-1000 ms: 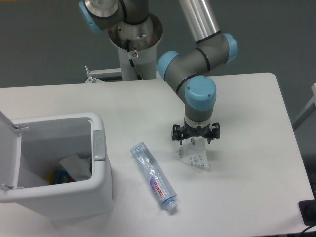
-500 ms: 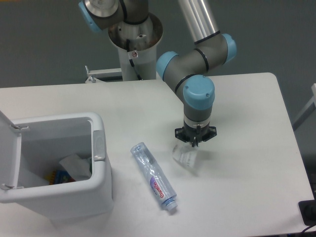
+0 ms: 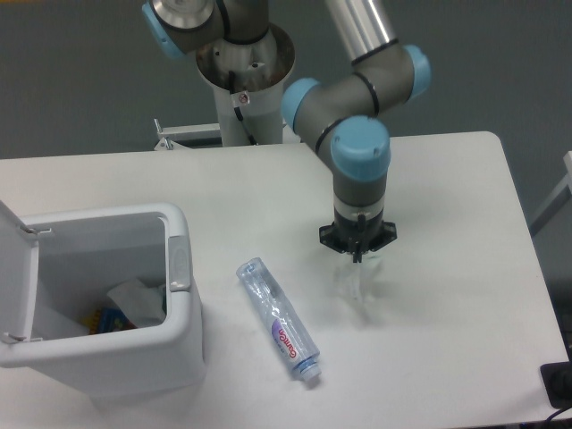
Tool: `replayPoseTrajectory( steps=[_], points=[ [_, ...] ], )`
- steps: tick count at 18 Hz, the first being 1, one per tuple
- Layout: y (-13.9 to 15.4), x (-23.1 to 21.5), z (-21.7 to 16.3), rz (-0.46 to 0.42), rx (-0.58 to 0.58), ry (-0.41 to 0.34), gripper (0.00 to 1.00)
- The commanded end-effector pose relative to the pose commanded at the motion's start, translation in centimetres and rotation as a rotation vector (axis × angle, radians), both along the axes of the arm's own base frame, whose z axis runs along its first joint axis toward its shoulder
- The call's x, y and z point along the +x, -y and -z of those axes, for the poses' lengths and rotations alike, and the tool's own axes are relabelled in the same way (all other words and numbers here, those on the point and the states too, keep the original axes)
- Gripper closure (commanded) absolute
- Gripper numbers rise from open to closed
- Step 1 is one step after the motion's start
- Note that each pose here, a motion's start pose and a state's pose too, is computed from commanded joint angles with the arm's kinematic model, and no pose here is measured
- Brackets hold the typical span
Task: Place the trash in the trash can
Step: 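Carry the paper packet over the white bin and release it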
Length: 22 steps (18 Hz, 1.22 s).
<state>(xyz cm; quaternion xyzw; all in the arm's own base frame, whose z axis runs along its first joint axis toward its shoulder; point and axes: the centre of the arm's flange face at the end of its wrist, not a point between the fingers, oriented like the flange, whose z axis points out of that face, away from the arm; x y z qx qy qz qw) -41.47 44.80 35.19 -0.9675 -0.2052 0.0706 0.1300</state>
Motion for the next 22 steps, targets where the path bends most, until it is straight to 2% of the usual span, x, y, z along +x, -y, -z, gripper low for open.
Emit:
replayPoseTrajectory(
  steps=[1,4,6,7,9,11,12,15,17,18,20,21,22],
  points=[
    [-0.6,-0.3,-1.7,-0.01,0.072,0.016,1.0],
    [-2.5,0.3,-11.3,-0.175,0.341,0.044,1.0],
    [-3.0,1.6,-15.3,-0.263,0.443,0.067,1.0],
    [-3.8,2.5,-17.2,-0.272,0.482,0.067,1.0],
    [-6.4,5.8,-19.9,-0.232,0.527,0.066,1.0],
    [-8.7,10.5,-22.9,-0.201,0.577,0.084,1.0],
    [-10.4,13.7,-23.9,-0.157,0.593,0.098,1.0],
    [-13.1,21.4,-24.6,-0.028,0.593,0.129,1.0],
    [-14.4,25.1,-23.2,0.029,0.567,0.161,0.98],
    [-14.4,25.9,-22.4,0.046,0.555,0.167,0.84],
    [-14.6,26.2,-21.6,0.05,0.558,0.166,0.68],
    [-14.6,26.4,-21.3,0.056,0.56,0.167,0.58],
    [-14.4,26.6,-20.9,0.057,0.556,0.169,0.43]
  ],
)
